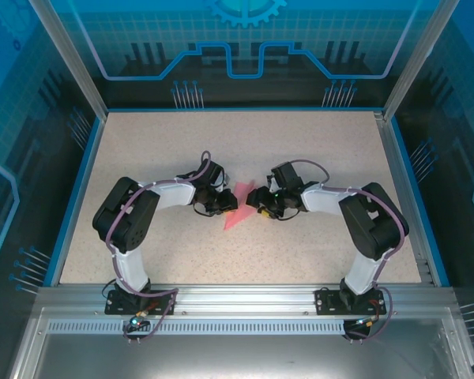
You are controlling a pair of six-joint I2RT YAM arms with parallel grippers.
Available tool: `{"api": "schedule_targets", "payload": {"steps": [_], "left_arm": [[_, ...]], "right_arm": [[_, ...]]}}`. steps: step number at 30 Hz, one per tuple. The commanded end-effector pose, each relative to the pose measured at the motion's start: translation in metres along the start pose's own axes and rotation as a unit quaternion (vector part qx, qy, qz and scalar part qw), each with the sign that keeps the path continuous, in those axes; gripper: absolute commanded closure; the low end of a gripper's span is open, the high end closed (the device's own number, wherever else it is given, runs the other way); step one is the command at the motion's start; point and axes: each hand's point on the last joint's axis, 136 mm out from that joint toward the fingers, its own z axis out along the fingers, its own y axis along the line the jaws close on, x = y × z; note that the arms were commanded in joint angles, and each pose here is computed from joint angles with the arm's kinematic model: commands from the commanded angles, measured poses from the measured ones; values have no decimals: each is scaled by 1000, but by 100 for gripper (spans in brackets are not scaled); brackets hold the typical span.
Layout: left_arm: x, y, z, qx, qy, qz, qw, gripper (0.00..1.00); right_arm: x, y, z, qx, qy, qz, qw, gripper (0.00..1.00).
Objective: Fold a paper plane with a square sheet of paper (pick it up from the middle)
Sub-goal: Fourth fold the wing at the center of the table.
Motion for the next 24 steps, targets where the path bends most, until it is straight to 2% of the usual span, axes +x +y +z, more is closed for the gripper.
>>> {"api": "schedule_targets", "payload": {"steps": [1,6,11,20,24], "left_arm": [[6,6,-1,-2,8,-13,1000,81],[6,5,-1,0,8,-16,1000,81],[6,4,-3,5,7,-17,1000,82],[3,-5,-8,30,-1,-21,999,81],[2,-7,-11,37,-3,-22,999,81]], "right_arm": [[3,7,11,-11,17,20,1000,42],[-1,8,17,-26,11,35,999,42],[-9,26,15,-64,-6,16,998,45],[-20,35,30,-74,-2,2,997,46],[-23,32,33,-57,-4,-3,998,58]]}}
